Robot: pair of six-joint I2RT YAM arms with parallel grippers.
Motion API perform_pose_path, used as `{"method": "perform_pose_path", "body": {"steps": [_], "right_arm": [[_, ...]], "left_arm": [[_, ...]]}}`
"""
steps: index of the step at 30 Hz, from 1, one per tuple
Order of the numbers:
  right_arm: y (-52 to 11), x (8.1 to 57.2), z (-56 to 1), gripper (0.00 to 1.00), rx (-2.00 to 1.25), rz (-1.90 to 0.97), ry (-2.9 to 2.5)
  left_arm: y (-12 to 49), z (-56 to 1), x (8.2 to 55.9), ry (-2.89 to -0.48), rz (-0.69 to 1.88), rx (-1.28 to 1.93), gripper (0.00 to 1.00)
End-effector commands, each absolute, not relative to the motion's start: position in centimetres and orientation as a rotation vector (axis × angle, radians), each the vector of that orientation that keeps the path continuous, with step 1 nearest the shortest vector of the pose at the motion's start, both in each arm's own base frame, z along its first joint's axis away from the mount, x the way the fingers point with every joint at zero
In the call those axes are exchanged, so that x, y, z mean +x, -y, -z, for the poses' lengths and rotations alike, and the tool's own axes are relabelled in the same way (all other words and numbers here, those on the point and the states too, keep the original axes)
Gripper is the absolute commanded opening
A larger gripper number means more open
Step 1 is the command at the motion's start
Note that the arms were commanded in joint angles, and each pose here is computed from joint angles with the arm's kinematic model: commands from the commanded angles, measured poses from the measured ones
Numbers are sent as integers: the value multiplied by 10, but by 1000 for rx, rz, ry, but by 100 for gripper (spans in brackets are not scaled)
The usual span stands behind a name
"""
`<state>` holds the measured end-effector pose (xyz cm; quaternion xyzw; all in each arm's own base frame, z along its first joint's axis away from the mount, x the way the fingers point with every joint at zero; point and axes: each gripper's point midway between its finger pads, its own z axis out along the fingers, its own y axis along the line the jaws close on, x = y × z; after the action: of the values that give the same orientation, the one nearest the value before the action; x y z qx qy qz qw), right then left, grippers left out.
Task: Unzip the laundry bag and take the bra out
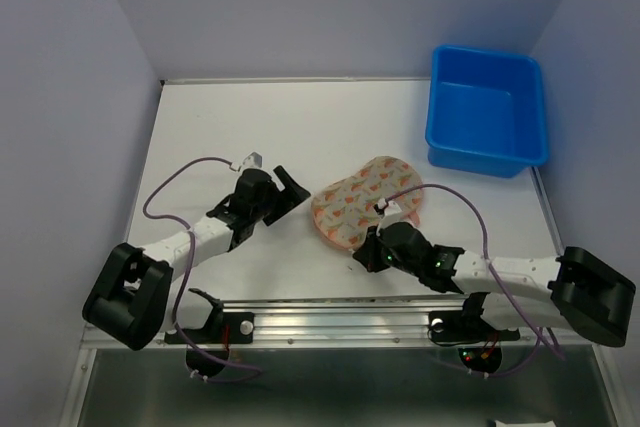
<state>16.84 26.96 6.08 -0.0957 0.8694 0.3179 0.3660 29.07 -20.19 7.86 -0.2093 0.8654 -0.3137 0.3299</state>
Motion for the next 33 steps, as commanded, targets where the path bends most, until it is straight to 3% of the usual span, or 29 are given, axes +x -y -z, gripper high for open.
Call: {"method": "perform_pose_path", "body": {"steps": [1,9,16,20,21,23,24,26,33], "right_arm": [[-301,182,-89,1,-251,-898,-2151],[-337,206,-101,1,-226,-912,-2119],[-347,209,-99,1,-229,-930,-2126],[-345,207,-98,1,-220,-939,-2130],[-344,207,-97,1,-218,-935,-2131],[-336,205,-93,1,-202,-922,-2136],[-333,204,-92,1,-194,-917,-2138],[-322,203,-90,1,-159,-897,-2135],[-273,192,-78,1,-104,-781,-2151]], "left_arm": [[209,-110,289,-2173,901,-522,94],[231,-95,233,-2191,1014,-580,93],[263,-83,226,-2245,1041,-552,82],[270,-82,235,-2234,1038,-569,62],[270,-82,236,-2230,1030,-574,45],[270,-88,240,-2208,1030,-583,26],[269,-89,241,-2202,1029,-585,11],[266,-92,242,-2191,1014,-594,0],[237,-83,242,-2182,888,-625,0]]}}
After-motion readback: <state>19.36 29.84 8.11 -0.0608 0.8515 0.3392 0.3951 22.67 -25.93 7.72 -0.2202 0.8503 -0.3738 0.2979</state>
